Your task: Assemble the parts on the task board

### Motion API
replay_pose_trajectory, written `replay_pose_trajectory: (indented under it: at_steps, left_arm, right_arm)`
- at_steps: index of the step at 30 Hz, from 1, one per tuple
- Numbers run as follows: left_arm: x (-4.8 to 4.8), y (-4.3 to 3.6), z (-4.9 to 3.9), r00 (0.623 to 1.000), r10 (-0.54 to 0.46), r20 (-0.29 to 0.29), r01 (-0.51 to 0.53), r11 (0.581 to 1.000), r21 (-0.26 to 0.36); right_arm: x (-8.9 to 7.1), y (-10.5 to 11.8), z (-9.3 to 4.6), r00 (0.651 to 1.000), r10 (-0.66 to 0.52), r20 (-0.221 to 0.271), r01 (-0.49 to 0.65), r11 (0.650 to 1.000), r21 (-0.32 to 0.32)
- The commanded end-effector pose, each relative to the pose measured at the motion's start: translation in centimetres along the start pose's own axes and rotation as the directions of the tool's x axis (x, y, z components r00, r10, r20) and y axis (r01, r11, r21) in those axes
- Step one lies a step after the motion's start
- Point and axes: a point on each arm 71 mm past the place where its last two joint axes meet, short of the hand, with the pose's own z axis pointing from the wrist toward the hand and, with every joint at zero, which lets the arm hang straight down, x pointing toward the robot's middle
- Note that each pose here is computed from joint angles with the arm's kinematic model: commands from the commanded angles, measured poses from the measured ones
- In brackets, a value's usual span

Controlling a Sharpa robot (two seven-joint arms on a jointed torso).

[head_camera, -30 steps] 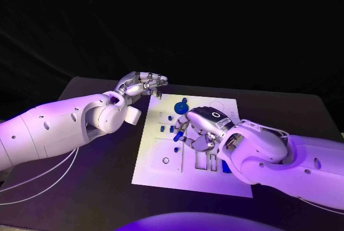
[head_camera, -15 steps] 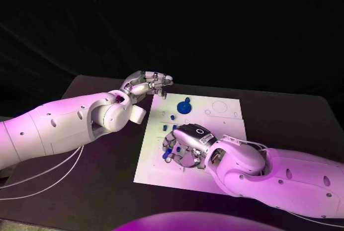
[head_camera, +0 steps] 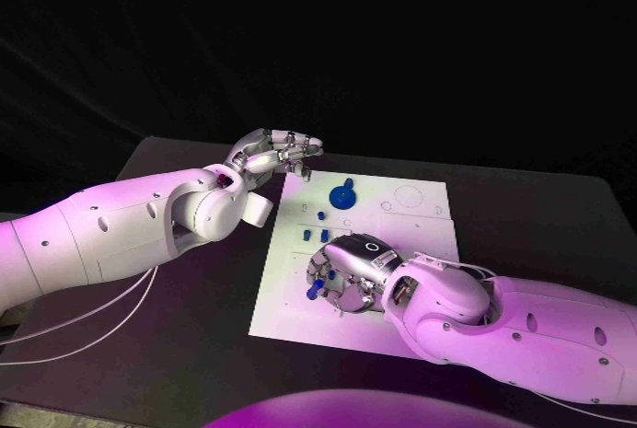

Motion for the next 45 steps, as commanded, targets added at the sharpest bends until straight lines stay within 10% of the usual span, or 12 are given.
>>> replay_pose_trajectory:
  at_steps: [1,28,45]
  left_arm:
    - [0.20,-0.09,0.04,1.000,-0.012,-0.016,0.012,1.000,0.008]
    - [0.10,-0.10,-0.06,1.000,-0.011,-0.013,0.011,1.000,0.004]
    - [-0.15,-0.10,-0.19,1.000,-0.008,-0.007,0.008,1.000,0.002]
  right_arm:
    - [0.2,-0.1,-0.1,0.999,-0.037,-0.016,0.037,0.999,-0.002]
    - [1.0,0.6,0.4,0.995,-0.066,-0.069,0.063,0.997,-0.037]
    - [-0.7,0.2,-1.2,0.995,-0.027,0.097,0.032,0.999,-0.044]
